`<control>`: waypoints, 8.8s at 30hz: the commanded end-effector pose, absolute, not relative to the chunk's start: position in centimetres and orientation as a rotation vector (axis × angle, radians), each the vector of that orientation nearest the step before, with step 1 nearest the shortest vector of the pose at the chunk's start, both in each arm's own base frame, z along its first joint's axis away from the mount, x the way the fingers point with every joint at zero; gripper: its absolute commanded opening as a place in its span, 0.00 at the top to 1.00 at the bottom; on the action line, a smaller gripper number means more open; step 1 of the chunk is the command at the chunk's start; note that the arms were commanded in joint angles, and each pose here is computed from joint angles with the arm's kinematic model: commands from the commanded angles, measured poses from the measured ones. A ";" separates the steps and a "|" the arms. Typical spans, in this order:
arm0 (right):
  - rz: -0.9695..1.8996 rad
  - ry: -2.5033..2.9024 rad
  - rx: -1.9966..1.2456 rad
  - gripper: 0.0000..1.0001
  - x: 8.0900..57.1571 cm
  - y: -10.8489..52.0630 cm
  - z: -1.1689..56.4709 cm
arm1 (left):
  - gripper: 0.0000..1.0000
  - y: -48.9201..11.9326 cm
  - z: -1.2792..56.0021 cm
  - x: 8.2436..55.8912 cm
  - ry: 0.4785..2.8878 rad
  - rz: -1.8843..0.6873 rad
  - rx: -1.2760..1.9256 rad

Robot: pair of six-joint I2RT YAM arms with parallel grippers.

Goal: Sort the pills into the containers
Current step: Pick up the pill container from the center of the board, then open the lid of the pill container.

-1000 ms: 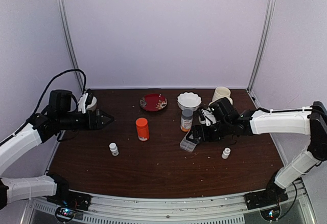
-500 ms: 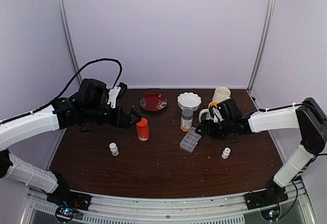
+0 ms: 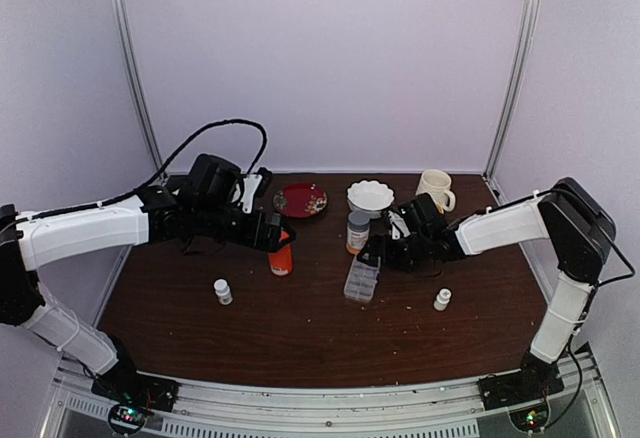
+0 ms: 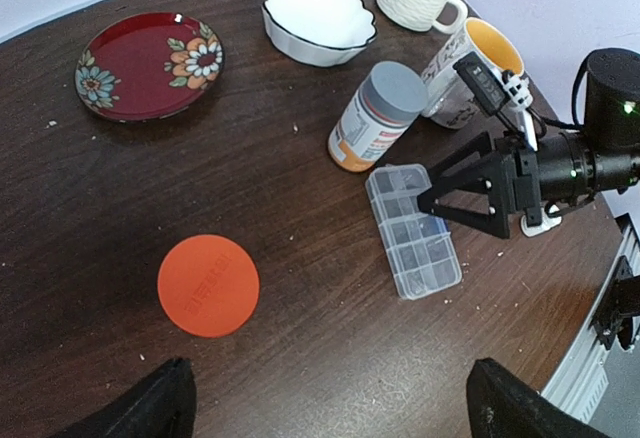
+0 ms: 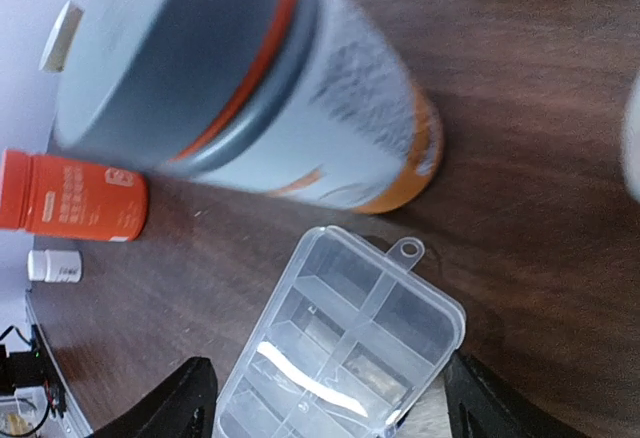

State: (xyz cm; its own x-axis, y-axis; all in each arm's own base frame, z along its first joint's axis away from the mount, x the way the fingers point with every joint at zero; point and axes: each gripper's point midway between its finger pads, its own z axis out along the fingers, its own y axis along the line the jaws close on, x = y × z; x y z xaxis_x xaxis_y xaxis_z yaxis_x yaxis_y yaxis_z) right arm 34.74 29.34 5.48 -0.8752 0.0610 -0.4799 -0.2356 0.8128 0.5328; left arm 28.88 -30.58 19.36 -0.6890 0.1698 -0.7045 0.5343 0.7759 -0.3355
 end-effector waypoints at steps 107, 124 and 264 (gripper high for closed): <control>1.404 2.060 0.017 0.20 24.2 25.0 19.2 | 0.39 -51.3 16.8 22.1 2.284 -1.015 0.760; 1.479 2.067 0.078 0.44 24.0 25.5 20.1 | 0.40 -51.2 17.5 21.6 2.233 -1.047 0.799; 1.587 2.025 0.061 0.41 22.2 25.5 20.9 | 0.44 -50.0 15.6 22.5 2.173 -0.309 0.864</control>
